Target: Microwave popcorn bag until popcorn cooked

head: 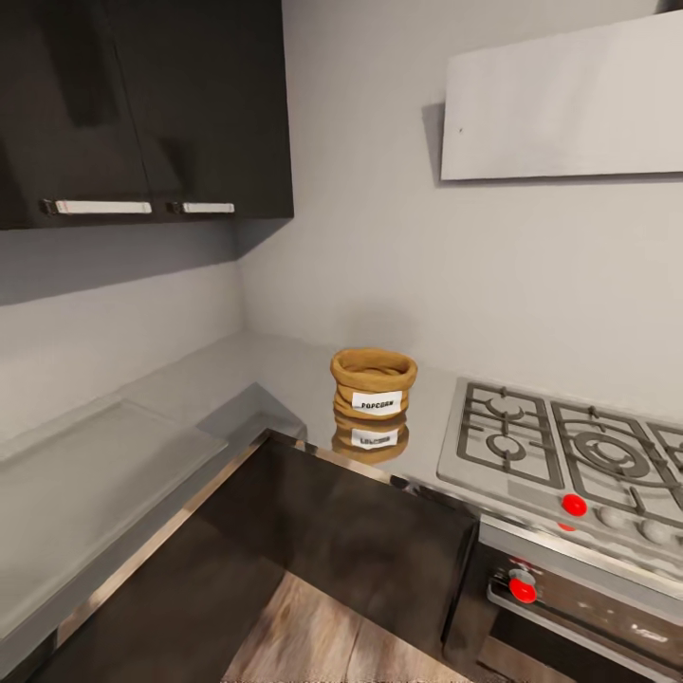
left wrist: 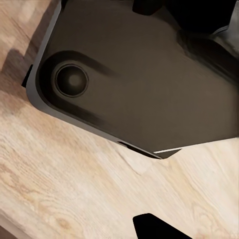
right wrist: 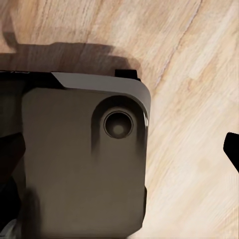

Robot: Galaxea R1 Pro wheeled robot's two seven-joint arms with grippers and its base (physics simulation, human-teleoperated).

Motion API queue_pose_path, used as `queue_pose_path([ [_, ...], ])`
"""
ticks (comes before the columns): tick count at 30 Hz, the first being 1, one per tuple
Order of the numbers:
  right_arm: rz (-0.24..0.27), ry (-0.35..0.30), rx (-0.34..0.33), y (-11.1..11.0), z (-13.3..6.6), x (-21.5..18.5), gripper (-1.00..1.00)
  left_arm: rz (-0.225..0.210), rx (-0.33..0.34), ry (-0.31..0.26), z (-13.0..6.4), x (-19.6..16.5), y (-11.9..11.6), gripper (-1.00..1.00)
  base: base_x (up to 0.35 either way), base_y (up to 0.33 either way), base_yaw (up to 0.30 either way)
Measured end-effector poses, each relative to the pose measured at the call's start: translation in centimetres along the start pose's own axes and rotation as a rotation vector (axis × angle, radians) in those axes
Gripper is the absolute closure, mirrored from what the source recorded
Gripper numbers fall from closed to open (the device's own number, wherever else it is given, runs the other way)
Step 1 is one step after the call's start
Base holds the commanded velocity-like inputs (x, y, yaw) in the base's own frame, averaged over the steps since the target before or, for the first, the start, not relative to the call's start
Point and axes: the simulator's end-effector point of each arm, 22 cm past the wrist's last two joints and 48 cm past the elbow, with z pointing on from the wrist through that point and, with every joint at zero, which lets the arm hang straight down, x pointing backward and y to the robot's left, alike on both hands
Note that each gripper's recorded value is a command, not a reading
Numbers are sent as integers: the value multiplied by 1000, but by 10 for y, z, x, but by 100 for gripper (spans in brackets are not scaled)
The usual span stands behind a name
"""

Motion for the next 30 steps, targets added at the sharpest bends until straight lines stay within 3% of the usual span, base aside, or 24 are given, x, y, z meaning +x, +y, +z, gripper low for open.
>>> queue_pose_path([
  [30, 0, 49, 0, 0, -30, 20, -100, 8, -18, 42, -31, 18, 14, -100, 0, 0, 0],
])
